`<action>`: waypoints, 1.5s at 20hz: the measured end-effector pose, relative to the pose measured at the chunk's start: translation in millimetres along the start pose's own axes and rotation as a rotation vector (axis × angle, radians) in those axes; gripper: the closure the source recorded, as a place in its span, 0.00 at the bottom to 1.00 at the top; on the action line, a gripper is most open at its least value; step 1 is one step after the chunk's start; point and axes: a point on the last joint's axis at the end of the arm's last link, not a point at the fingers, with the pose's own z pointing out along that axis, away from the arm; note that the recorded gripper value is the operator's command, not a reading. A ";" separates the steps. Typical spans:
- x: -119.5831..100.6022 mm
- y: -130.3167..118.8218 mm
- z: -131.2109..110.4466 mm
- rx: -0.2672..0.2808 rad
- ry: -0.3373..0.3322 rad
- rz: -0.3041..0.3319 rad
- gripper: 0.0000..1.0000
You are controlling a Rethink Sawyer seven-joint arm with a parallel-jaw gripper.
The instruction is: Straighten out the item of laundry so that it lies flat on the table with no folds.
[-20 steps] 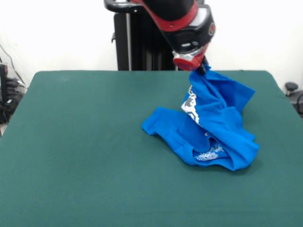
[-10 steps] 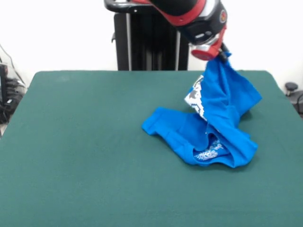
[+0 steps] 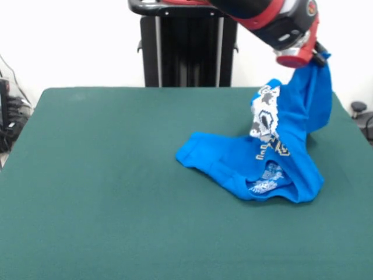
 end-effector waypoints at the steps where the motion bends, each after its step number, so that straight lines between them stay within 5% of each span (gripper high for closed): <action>1: 1.6 -1.5 2.2 0.004 0.002 -0.001 1.00; 7: 10.2 -6.8 23.8 -0.045 -0.043 -0.023 1.00; 16: 24.8 27.8 60.7 -0.245 -0.074 -0.010 1.00; 17: 27.7 36.8 68.5 -0.255 -0.063 -0.033 0.00; 23: 30.9 38.3 62.3 -0.231 -0.023 -0.061 0.00; 30: 52.4 13.1 9.9 -0.170 0.062 -0.139 0.00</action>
